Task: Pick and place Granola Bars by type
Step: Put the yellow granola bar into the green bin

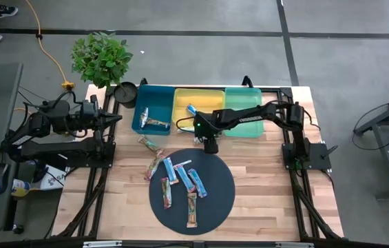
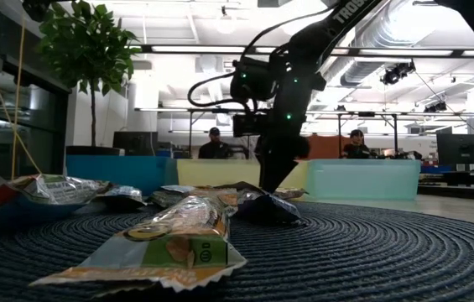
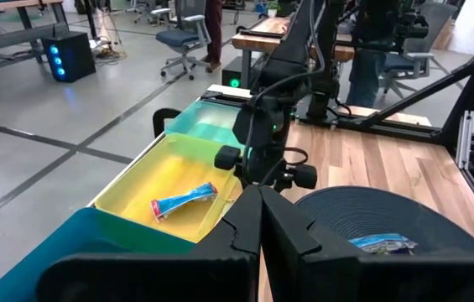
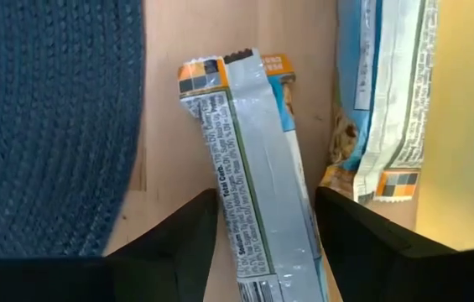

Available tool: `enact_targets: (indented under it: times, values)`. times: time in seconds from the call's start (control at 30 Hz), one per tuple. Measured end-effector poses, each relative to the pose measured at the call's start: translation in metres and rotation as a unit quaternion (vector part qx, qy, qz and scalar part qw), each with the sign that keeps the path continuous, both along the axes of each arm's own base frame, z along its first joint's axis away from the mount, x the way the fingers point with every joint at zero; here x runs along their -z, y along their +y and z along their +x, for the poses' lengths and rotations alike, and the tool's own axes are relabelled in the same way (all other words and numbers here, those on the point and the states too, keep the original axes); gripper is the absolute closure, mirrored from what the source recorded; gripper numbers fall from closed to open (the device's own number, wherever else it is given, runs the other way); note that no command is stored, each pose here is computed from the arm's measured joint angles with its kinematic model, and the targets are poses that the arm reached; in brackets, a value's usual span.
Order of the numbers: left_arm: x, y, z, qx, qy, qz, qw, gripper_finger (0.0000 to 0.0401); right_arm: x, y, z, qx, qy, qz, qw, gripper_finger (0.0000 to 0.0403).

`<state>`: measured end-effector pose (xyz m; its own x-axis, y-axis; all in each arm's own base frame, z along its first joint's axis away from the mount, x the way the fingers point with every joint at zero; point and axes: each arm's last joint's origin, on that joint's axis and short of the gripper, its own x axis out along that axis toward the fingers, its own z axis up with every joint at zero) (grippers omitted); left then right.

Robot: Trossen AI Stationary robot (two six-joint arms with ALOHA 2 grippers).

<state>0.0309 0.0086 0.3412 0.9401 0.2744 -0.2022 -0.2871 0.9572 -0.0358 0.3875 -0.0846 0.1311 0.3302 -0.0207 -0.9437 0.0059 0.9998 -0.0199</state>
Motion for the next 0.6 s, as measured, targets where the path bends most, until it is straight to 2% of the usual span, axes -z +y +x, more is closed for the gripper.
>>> enact_targets:
  times: [0.37, 0.6]
  values:
    - [0.000, 0.000, 0.000, 0.000, 0.000, 0.000, 1.000, 0.0401, 0.010, 0.013, 0.003, 0.036, 0.021, -0.004, 0.999, 0.0280]
    - [0.000, 0.000, 0.000, 0.000, 0.000, 0.000, 1.000, 0.0401, 0.007, 0.018, 0.002, 0.084, 0.018, 0.020, 0.996, 0.0315]
